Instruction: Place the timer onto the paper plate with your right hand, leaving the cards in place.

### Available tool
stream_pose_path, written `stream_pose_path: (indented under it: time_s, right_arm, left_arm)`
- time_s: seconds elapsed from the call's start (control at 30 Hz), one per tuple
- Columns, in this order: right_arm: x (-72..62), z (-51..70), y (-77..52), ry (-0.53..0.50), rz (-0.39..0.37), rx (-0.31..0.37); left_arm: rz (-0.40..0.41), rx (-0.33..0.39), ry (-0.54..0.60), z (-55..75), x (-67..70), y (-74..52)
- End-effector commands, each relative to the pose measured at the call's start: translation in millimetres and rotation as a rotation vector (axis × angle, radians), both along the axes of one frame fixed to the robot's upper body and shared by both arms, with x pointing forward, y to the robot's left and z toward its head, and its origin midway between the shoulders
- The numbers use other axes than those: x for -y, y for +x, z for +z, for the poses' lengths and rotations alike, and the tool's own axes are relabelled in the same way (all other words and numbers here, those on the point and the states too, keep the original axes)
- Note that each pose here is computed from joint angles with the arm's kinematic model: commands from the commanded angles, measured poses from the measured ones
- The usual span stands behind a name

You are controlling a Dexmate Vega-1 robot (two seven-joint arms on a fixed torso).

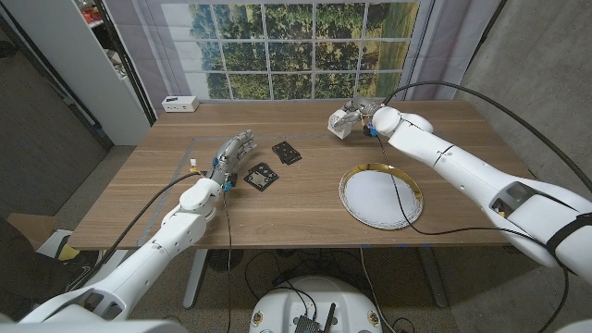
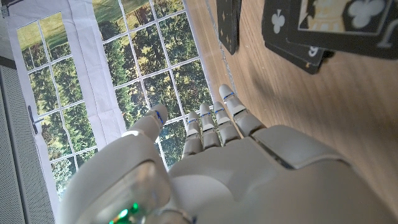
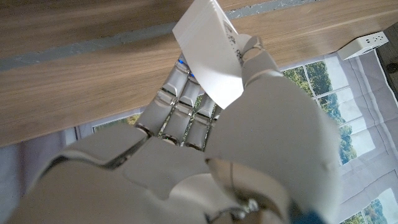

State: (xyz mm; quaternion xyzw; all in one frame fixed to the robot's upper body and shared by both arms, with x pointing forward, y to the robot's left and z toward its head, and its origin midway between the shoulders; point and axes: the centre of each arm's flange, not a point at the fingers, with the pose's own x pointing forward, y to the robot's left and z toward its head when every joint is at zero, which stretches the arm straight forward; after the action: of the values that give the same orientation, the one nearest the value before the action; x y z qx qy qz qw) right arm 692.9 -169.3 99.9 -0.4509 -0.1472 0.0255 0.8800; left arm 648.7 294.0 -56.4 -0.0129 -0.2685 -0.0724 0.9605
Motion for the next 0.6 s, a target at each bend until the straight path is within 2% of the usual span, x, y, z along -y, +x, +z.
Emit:
stream_pose_path:
  time_s: [0.03, 0.27, 0.6]
  right_arm:
    - [31.5, 16.4, -61.6, -0.044, 0.004, 0.039]
    - [45.5, 11.6, -88.7, -0.053, -0.033, 0.028]
    - [62.8, -6.6, -115.9, -0.022, -0.092, -0.009]
  left_arm:
    - [-0.020, 0.009, 0.017, 3.4, 2.5, 0.2]
    - [-0.031, 0.014, 0.018, 4.8, 5.1, -1.4]
    - [-0.040, 0.018, 0.032, 7.2, 8.4, -2.5]
